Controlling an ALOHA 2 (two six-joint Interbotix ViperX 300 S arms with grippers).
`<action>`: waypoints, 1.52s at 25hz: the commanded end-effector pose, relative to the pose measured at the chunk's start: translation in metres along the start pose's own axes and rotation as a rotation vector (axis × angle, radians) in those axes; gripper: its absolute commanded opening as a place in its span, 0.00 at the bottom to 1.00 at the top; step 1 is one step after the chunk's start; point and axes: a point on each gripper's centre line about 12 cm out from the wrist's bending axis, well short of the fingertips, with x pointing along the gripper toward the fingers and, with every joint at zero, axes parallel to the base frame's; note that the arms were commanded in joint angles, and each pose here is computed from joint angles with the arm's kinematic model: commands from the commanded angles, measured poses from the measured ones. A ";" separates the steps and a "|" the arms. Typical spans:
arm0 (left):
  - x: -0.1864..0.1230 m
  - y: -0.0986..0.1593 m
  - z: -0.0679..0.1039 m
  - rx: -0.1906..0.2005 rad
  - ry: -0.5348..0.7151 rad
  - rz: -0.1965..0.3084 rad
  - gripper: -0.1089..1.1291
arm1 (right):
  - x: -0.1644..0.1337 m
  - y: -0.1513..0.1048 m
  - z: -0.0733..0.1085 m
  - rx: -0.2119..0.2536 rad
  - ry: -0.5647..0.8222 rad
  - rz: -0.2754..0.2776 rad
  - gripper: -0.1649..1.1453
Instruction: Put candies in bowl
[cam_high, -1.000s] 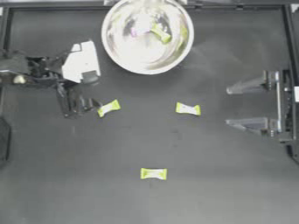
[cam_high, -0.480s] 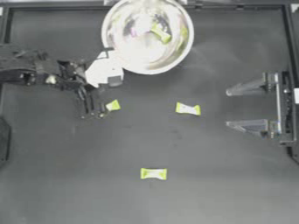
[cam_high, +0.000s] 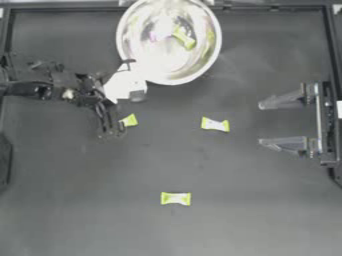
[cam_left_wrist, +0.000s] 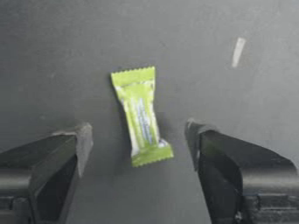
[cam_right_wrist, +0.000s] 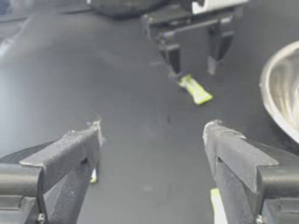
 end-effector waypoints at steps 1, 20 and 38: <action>-0.007 -0.001 0.011 0.006 -0.046 0.002 0.87 | 0.000 0.001 0.005 0.008 -0.016 0.004 0.88; 0.010 -0.004 0.023 0.029 -0.020 0.003 0.86 | 0.002 0.001 0.005 0.015 -0.026 0.011 0.88; 0.024 -0.005 0.011 0.021 0.138 0.080 0.36 | 0.002 0.002 0.006 0.010 -0.037 0.016 0.88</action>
